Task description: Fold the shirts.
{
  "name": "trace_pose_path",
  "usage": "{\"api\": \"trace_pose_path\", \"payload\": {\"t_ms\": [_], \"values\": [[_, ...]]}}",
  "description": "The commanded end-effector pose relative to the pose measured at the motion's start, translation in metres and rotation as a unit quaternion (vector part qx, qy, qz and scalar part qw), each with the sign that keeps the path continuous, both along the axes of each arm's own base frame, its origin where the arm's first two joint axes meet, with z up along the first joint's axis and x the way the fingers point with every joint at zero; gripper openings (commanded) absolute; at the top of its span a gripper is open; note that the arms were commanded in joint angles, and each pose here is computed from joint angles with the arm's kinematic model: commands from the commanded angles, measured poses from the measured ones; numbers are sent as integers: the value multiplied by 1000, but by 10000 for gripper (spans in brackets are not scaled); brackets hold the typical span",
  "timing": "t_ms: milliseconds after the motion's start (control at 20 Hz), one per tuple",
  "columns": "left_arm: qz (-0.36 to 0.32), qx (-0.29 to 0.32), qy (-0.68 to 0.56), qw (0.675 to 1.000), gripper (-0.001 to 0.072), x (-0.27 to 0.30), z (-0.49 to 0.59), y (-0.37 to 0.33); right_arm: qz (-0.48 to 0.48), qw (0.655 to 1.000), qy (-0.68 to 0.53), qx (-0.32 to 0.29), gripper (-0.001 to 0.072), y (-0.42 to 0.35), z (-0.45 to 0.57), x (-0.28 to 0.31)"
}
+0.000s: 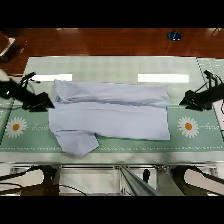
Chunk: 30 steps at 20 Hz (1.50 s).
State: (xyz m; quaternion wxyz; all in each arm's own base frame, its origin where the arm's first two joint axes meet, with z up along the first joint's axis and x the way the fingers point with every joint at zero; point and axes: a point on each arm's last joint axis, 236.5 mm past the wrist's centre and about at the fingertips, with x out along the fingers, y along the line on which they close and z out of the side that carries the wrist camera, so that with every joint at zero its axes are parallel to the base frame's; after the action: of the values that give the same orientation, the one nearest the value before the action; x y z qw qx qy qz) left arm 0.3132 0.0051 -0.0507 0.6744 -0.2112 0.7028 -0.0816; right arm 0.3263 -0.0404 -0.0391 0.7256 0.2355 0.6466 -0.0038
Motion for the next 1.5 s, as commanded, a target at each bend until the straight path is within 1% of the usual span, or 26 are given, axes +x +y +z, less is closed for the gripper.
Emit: {"api": "trace_pose_path", "payload": {"t_ms": [0,100,200,300,450,650,800,850,900,950,1000,1100,1250,1450], "values": [[129,-75,-33,988,508,-47,-10,5,-60,995,-73,34,405,19,-7,-31],[164,-106,-14,981,508,-73,-23,-2,-82,991,-88,64,405,39,-13,-42],[165,-115,17,979,508,-93,-36,-11,-85,988,-89,94,404,56,-16,-48],[155,-112,39,981,508,-108,-45,-17,-83,987,-82,107,405,62,-17,-53],[146,-100,52,983,508,-116,-50,-16,-80,988,-78,110,404,64,-17,-55],[124,-116,52,984,507,-118,-55,-41,-81,987,-77,112,404,65,-17,-55],[100,-95,52,989,505,-125,-72,-55,-83,987,-77,113,404,65,-17,-55],[92,-93,54,990,468,-126,-74,-59,-82,987,-77,112,404,64,-17,-55],[85,-93,55,991,319,-126,-74,-62,-80,989,-74,104,404,62,-19,-57],[83,-93,55,991,122,-127,-74,-63,-82,990,-65,94,404,57,-23,-60],[81,-93,55,991,23,-127,-74,-63,-87,992,-47,75,404,50,-29,-67],[80,-94,55,991,19,-127,-73,-63,-89,995,5,39,404,37,-41,-91],[80,-94,54,991,19,-127,-73,-63,-63,994,72,52,404,47,-43,-124],[80,-93,54,991,19,-127,-73,-63,-52,991,107,61,404,53,-48,-141]]}}
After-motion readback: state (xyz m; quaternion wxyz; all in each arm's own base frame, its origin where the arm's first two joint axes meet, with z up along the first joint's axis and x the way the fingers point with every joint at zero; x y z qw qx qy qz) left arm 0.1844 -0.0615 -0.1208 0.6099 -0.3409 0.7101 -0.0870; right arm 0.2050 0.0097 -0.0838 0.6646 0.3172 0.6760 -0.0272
